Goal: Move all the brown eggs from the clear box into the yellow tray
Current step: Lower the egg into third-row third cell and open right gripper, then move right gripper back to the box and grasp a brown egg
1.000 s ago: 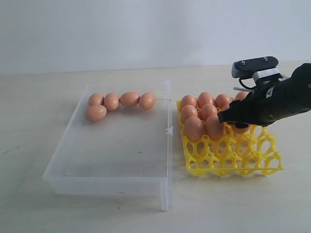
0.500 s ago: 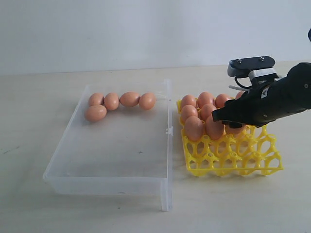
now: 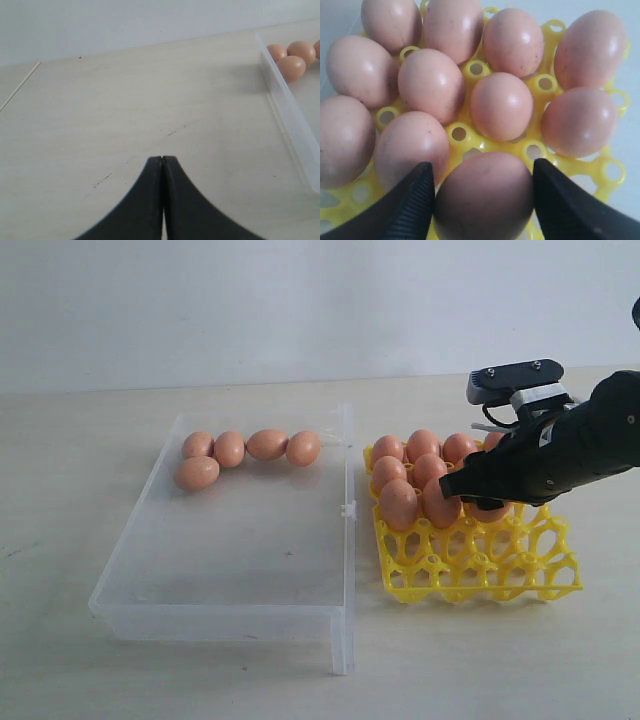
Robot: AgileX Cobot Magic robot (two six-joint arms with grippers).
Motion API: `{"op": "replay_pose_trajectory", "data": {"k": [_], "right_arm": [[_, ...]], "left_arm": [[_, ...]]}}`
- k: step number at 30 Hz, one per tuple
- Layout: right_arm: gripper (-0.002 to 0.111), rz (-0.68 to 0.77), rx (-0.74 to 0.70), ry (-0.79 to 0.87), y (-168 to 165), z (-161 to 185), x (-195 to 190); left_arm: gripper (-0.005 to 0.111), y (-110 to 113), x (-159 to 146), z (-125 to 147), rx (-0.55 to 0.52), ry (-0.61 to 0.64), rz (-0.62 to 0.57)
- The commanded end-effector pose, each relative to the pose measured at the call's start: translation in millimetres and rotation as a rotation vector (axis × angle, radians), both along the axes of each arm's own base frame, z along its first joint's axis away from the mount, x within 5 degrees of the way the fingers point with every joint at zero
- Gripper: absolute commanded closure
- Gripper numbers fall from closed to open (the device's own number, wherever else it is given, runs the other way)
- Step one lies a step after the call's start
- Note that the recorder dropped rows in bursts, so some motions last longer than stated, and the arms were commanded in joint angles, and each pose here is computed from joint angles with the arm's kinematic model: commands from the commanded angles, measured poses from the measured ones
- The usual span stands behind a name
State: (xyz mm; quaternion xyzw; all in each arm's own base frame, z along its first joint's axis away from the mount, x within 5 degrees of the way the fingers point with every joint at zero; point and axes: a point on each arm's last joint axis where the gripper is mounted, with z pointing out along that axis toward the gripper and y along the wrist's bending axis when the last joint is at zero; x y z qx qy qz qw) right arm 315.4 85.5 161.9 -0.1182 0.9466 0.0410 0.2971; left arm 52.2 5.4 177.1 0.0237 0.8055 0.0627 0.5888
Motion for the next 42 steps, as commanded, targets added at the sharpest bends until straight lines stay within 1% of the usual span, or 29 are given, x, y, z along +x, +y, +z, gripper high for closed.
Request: {"op": "replay_pose_trajectory", "data": {"k": [1,10,11,14,16,26,31,33,34,37,38,39,40,42], "right_arm": [[0.062,0.012,-0.008,-0.016,0,3,-1],[0.061,0.015,-0.006,-0.03,0,-1,2],[0.059,0.015,-0.007,-0.028,0,-2,2],[0.048,0.014,-0.002,-0.039,1,-2,3],[0.046,0.01,0.002,-0.043,1,-1,4],[0.046,0.01,0.005,-0.056,1,3,3],[0.047,-0.006,0.042,-0.129,1,26,2],[0.051,-0.009,0.066,-0.158,6,39,2],[0.055,0.0,0.072,-0.17,9,46,2],[0.076,0.045,0.069,-0.175,22,62,2],[0.086,0.069,0.062,-0.178,27,67,3],[0.106,0.136,0.039,-0.187,40,75,3],[0.108,0.157,0.036,-0.197,45,80,4],[0.108,0.199,0.052,-0.242,62,93,9]], "left_arm": [[0.107,0,0,2,-0.006,-0.013,-0.006],[0.107,0,0,2,-0.006,-0.013,-0.006],[0.107,0,0,2,-0.006,-0.013,-0.006],[0.107,0,0,2,-0.006,-0.013,-0.006],[0.107,0,0,2,-0.006,-0.013,-0.006],[0.107,0,0,2,-0.006,-0.013,-0.006],[0.107,0,0,2,-0.006,-0.013,-0.006],[0.107,0,0,2,-0.006,-0.013,-0.006],[0.107,0,0,2,-0.006,-0.013,-0.006],[0.107,0,0,2,-0.006,-0.013,-0.006],[0.107,0,0,2,-0.006,-0.013,-0.006],[0.107,0,0,2,-0.006,-0.013,-0.006],[0.107,0,0,2,-0.006,-0.013,-0.006],[0.107,0,0,2,-0.006,-0.013,-0.006]]}}
